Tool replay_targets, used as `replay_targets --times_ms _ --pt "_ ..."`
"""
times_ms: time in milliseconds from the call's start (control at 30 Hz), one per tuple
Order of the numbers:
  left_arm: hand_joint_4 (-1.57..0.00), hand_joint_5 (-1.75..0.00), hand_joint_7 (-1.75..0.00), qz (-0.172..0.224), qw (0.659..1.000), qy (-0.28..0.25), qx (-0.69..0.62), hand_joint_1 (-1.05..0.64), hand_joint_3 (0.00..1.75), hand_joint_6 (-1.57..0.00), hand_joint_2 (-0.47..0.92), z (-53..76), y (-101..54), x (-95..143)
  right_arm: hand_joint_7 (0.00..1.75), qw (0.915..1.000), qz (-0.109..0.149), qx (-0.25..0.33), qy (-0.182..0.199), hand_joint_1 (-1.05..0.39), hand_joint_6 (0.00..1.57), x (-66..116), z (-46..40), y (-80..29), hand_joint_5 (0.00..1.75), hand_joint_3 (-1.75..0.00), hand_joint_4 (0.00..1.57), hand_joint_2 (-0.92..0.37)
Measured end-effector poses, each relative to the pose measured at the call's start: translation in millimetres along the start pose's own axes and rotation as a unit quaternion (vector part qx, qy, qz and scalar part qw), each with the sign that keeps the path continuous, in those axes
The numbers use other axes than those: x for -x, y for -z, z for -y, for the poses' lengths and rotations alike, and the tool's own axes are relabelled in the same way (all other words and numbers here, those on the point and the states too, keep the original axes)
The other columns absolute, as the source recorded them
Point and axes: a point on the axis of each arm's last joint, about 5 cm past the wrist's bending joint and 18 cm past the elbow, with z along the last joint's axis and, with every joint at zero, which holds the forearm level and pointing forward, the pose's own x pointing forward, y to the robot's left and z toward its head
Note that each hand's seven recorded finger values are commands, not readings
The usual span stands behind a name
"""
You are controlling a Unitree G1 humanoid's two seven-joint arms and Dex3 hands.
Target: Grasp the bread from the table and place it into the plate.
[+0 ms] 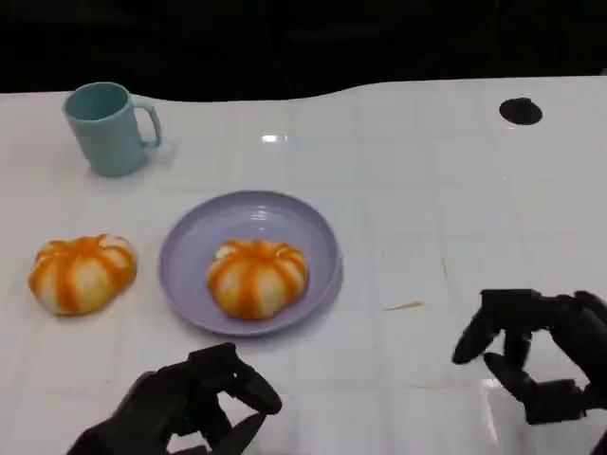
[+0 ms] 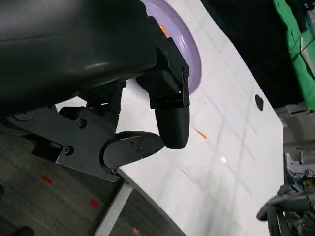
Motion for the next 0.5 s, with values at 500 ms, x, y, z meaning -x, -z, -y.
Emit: replay_targets --times_ms 500 --pt "-0.64 -1.75 -1.22 -0.002 1.000 -0.009 -0.005 -0.23 0.62 -0.65 0.82 -5.0 0.7 0 1.37 0.9938 -0.015 0.104 0.035 0.02 0.91 13.4 -13.6 3.5 1.75 -1.46 0.99 -0.14"
